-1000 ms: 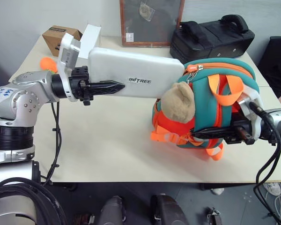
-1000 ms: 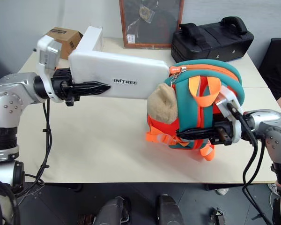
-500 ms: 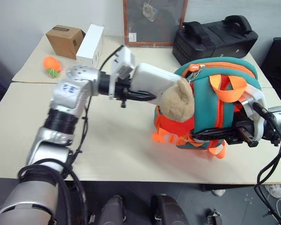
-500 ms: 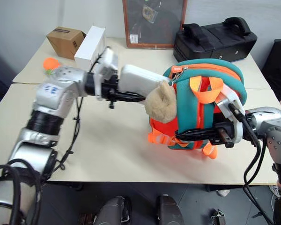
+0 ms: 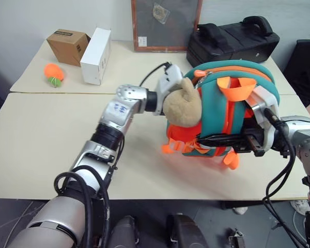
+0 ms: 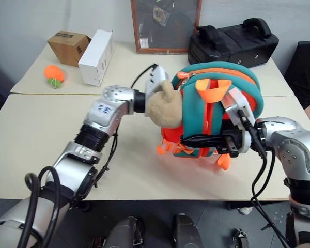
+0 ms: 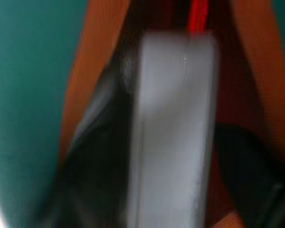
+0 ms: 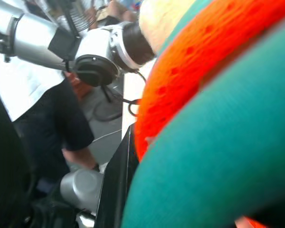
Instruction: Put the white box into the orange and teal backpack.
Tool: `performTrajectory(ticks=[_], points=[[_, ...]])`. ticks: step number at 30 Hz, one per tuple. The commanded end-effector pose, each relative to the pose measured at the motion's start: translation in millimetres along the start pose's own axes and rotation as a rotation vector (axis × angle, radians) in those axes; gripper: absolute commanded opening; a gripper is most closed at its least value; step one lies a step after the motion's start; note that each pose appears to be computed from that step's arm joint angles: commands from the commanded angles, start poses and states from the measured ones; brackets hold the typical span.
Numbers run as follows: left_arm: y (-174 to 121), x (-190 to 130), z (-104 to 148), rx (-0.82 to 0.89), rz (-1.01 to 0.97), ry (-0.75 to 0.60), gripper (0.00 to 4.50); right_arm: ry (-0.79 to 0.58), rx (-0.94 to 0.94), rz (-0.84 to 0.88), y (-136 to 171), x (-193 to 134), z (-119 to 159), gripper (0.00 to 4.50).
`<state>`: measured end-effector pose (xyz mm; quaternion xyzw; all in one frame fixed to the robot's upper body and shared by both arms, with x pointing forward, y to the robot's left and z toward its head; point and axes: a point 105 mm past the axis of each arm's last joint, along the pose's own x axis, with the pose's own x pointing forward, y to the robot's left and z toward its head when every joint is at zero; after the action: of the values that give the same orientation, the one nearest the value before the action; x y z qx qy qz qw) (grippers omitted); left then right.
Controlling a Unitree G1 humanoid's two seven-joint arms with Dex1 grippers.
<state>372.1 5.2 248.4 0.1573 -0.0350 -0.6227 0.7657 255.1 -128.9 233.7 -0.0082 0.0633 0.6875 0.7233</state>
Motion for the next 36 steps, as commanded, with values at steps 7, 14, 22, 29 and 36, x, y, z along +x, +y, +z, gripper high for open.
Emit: performTrajectory(ticks=[7,14,22,29,36], points=[[-35.7,-70.9,71.1,0.208,-0.021,-0.115,3.76,0.003,-0.035,-0.042,-5.3,6.2,-2.2,0.0],[-68.5,-83.8,71.2,0.239,-0.037,-0.046,3.76,-0.005,-0.027,-0.038,-7.5,10.4,-0.5,0.0],[-55.6,-76.9,60.2,0.275,0.038,0.006,3.76,-0.001,-0.022,-0.037,-8.6,13.0,-1.2,0.0],[-60.4,-59.4,58.8,0.189,-0.014,-0.105,3.76,0.0,-0.023,-0.046,-9.6,15.1,-2.9,0.0],[-54.3,-48.8,50.7,0.168,-0.007,-0.136,2.61,-0.005,-0.033,-0.051,-10.4,16.8,-0.3,0.0]])
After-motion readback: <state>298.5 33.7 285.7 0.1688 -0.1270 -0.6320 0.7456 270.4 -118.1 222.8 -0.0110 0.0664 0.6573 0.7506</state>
